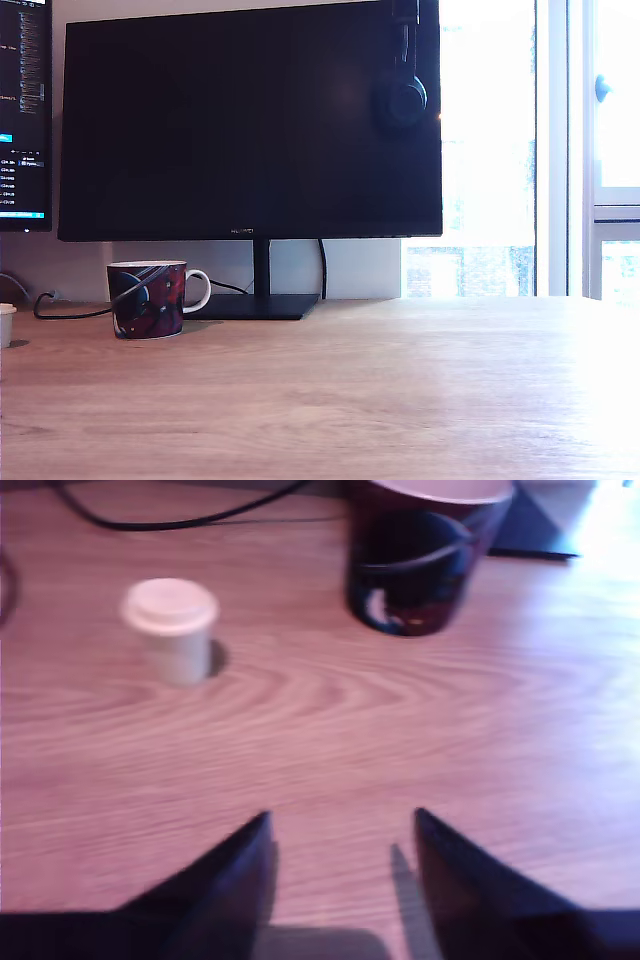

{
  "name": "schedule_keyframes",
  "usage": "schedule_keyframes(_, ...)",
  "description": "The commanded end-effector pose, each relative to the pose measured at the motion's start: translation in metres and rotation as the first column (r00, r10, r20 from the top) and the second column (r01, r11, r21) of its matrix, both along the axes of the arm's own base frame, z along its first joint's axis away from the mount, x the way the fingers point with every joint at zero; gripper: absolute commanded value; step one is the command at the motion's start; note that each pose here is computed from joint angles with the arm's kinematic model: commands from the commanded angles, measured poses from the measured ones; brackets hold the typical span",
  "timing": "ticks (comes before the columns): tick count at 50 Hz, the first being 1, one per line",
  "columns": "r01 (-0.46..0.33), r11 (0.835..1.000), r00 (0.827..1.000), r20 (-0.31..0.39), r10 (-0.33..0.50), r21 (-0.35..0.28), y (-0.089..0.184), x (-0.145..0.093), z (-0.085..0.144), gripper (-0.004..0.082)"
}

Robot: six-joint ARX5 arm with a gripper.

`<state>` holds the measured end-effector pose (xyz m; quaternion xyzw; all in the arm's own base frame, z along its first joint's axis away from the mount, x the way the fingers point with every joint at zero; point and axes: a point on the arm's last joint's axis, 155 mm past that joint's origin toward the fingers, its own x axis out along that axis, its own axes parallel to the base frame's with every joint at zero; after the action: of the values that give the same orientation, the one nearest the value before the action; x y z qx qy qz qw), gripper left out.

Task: Pick up the coffee capsules from the table one by one and drop them inside the nearest coffee cup

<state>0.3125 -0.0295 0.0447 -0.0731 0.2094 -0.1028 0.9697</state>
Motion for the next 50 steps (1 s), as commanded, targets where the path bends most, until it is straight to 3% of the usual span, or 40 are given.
schedule_keyframes(1,-0.016,1.000,1.000,0.000,0.016,-0.003,0.003,-0.002,-0.001,0.0032)
schedule_keyframes(4,-0.021,1.000,1.000,0.000,0.021,-0.003,0.005,-0.002,-0.001,-0.0027)
schedule_keyframes(15,-0.087,0.996,0.996,-0.007,0.087,0.017,0.020,0.000,-0.003,-0.0024)
schedule_keyframes(36,-0.097,0.995,0.995,0.017,0.096,0.021,0.023,0.002,0.002,-0.0021)
schedule_keyframes(50,-0.159,0.985,0.987,0.032,0.157,0.072,0.039,0.004,0.003,0.0027)
